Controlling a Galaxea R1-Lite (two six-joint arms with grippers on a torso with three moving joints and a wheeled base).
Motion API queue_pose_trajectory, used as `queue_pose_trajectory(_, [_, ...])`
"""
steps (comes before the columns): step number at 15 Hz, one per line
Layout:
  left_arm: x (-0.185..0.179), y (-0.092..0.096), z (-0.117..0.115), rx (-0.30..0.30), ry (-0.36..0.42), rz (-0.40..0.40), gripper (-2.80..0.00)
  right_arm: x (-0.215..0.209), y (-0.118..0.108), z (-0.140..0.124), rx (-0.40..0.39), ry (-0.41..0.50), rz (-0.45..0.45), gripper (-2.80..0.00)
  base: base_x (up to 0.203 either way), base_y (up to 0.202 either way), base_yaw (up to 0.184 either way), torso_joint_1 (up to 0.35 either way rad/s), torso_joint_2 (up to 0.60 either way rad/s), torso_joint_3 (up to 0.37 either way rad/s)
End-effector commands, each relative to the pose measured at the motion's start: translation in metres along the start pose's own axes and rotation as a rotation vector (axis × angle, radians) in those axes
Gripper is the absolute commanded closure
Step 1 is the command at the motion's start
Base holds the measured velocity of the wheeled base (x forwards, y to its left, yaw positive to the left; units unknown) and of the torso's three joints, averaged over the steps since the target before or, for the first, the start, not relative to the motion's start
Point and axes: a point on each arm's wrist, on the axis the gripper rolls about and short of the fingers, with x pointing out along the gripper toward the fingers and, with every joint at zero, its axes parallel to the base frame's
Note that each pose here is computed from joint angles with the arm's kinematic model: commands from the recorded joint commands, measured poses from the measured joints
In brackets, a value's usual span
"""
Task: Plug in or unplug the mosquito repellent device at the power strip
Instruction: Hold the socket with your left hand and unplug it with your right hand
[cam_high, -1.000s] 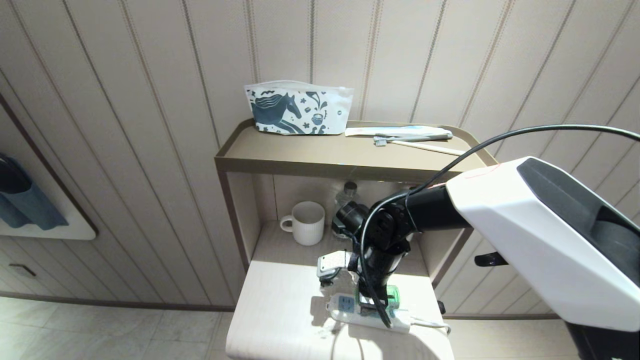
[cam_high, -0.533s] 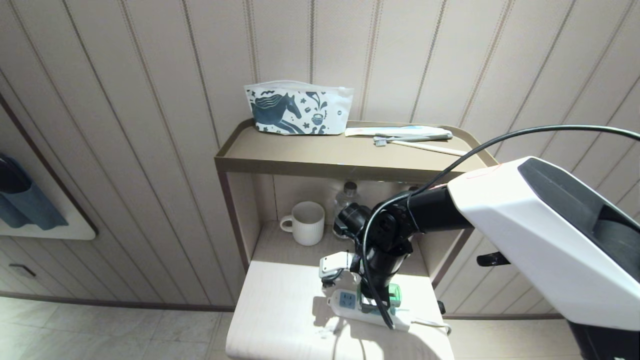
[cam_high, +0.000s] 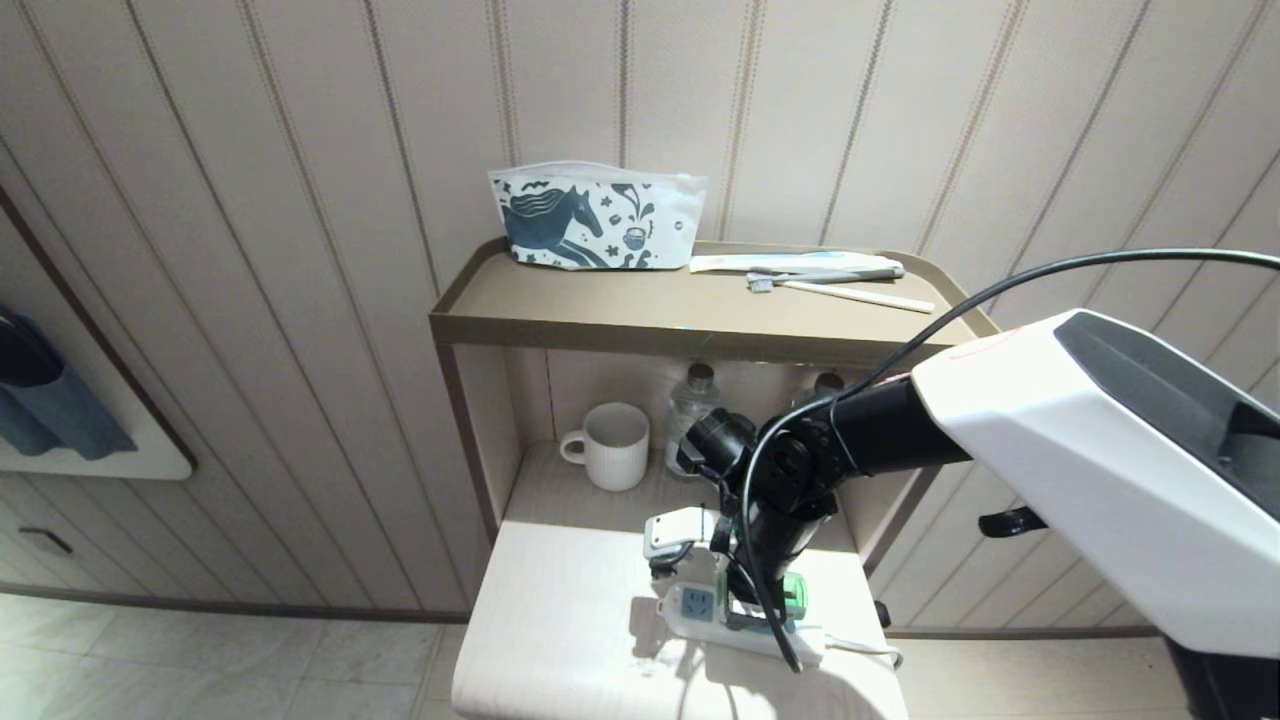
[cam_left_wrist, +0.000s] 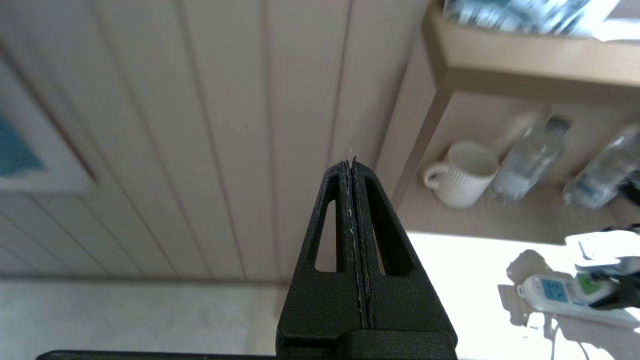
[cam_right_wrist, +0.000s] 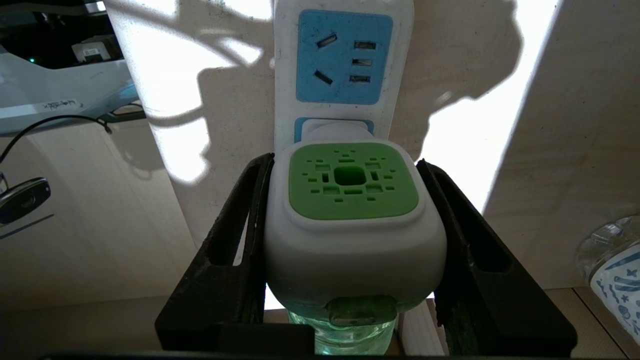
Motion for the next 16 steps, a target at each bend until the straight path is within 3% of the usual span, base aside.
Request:
queue_pose_trajectory(1, [0.112, -0.021, -0.035, 0.005, 0.239, -0.047, 0.0, -0.003, -0.001, -0.004, 0.003, 0.002, -0.002, 0.0, 0.0, 0.0, 0.0, 0.0, 0.0, 0.0])
queue_pose_trajectory(4, [0.161, -0.099, -0.096, 0.042, 0.247, -0.138, 0.0, -0.009, -0.001, -0.005, 0.007, -0.003, -0.009, 0.0, 0.0, 0.0, 0.0, 0.0, 0.0, 0.0])
queue_pose_trajectory(8, [0.161, -0.181, -0.181, 0.09, 0.218, -0.186, 0.0, -0.006, -0.005, -0.012, 0.027, 0.002, -0.012, 0.0, 0.0, 0.0, 0.0, 0.0, 0.0, 0.0])
queue_pose_trajectory(12, [0.139, -0.226, -0.242, 0.142, 0.199, -0.221, 0.0, -0.002, -0.006, -0.011, 0.032, 0.0, -0.014, 0.0, 0.0, 0.0, 0.0, 0.0, 0.0, 0.0])
queue_pose_trajectory(16, [0.112, -0.25, -0.25, 0.157, 0.161, -0.266, 0.0, 0.005, -0.007, -0.009, 0.032, -0.006, -0.018, 0.0, 0.0, 0.0, 0.0, 0.0, 0.0, 0.0])
